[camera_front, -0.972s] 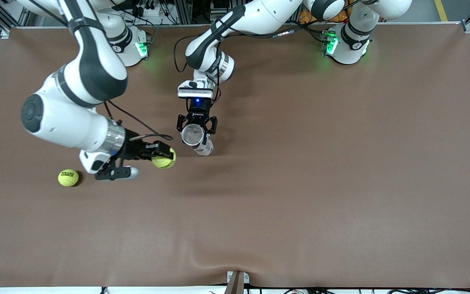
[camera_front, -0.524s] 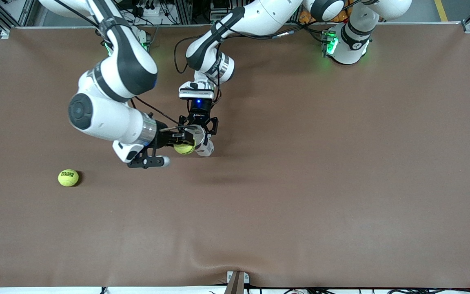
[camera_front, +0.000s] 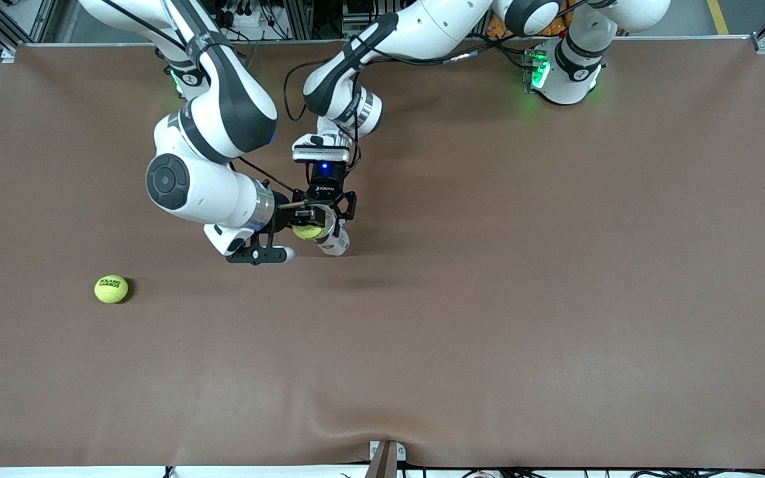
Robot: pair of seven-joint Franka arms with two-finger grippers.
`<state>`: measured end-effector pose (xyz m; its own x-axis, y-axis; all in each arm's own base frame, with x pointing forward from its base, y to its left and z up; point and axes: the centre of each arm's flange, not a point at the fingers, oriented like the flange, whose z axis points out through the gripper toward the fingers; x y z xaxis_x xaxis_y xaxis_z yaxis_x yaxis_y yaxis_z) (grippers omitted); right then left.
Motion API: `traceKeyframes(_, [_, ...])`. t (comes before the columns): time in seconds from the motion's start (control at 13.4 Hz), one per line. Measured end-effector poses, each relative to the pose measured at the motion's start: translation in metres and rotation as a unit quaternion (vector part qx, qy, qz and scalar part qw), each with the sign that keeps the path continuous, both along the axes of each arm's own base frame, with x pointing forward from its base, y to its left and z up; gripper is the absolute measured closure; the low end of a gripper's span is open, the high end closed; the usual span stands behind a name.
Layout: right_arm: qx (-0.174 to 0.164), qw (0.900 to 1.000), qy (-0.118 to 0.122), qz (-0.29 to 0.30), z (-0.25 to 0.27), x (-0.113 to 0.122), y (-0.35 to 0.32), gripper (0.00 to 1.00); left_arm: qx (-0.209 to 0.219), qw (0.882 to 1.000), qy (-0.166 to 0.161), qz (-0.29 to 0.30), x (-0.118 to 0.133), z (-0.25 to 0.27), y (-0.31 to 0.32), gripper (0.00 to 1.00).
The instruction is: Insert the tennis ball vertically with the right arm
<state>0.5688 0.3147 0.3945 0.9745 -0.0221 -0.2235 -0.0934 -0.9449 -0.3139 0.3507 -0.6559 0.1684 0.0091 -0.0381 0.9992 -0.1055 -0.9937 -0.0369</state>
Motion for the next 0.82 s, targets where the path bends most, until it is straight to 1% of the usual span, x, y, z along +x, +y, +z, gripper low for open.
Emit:
traceKeyframes(0.22, [-0.004, 1.000, 0.006, -0.009, -0.002, -0.003, 0.004, 0.33, -0.002, 1.000, -0.002, 0.000, -0.001, 0.000, 0.000, 0.23])
traceKeyframes(0.45, [-0.010, 1.000, 0.016, -0.014, -0.008, -0.012, 0.014, 0.33, -0.005, 1.000, -0.002, -0.001, -0.002, 0.000, -0.001, 0.22])
traceKeyframes(0.6, [-0.011, 1.000, 0.017, -0.014, -0.008, -0.014, 0.018, 0.33, -0.005, 1.000, -0.002, -0.001, -0.002, 0.000, -0.001, 0.22])
traceKeyframes(0.75, [-0.012, 1.000, 0.016, -0.016, -0.008, -0.013, 0.017, 0.18, -0.005, 1.000, -0.002, -0.001, -0.002, 0.000, -0.001, 0.22])
traceKeyframes(0.82, [-0.012, 1.000, 0.016, -0.017, -0.008, -0.013, 0.016, 0.07, -0.006, 1.000, -0.002, -0.001, -0.002, 0.000, -0.001, 0.22])
